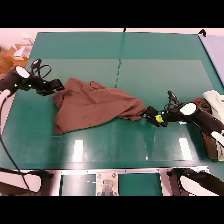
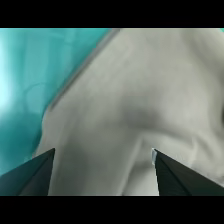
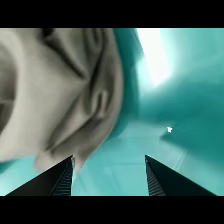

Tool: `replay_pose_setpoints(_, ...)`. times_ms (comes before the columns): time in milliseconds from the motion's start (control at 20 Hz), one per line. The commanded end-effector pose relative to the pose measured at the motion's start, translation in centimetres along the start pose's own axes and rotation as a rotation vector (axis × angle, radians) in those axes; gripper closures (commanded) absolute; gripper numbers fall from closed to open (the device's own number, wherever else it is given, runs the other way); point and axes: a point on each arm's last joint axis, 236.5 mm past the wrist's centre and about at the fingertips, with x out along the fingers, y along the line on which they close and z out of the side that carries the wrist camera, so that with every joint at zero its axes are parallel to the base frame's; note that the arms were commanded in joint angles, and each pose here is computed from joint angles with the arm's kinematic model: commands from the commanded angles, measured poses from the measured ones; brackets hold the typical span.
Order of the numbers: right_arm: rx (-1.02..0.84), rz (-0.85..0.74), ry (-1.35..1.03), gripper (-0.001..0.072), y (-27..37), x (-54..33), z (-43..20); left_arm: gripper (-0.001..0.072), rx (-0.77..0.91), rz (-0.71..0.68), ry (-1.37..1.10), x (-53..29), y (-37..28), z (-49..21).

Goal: Fold the shirts.

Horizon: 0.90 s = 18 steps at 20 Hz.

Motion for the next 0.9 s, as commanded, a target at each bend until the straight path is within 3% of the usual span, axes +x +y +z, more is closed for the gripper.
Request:
replay_pose_setpoints(0,0.038,0.045,0.023,0.0233,0.3,1.9,0.5,-0.0013,-0.048,-0.122,-0.108,2.5,-1.6,2.4)
replay_pose_setpoints(150,0.047,0.127,0.041,0.0235,2.3,3.2,1.4,-0.0013,-0.026,-0.236,-0.191,2.4,-3.9,4.2)
replay_pose_setpoints(250,0.044,0.158,0.055,0.0399,3.3,3.8,1.8,-0.0013,-0.041,-0.266,-0.196,3.2,-4.2,4.3)
replay_pose_setpoints(500,0.012,0.193,0.076,0.0505,5.2,3.5,2.5,-0.0012,-0.047,-0.323,-0.054,6.2,-4.3,0.5)
replay_pose_setpoints(550,-0.012,0.202,0.077,0.0603,5.6,3.3,2.6,-0.0008,-0.045,-0.325,-0.051,6.2,-4.4,0.4)
replay_pose_setpoints(600,-0.04,0.212,0.08,0.0689,6.0,3.0,2.6,0.0204,-0.036,-0.335,-0.047,6.0,-4.7,0.4)
replay_pose_setpoints(650,-0.056,0.22,0.082,0.0689,6.5,2.8,2.7,0.0524,0.007,-0.357,-0.037,5.7,-5.3,0.2)
replay_pose_setpoints(700,-0.072,0.229,0.081,0.0689,6.9,2.6,2.9,0.0686,0.037,-0.388,-0.021,5.0,-6.1,0.2)
replay_pose_setpoints(850,-0.124,0.242,0.044,0.069,8.2,1.0,5.1,0.0688,0.137,-0.465,0.022,2.0,-9.1,1.3)
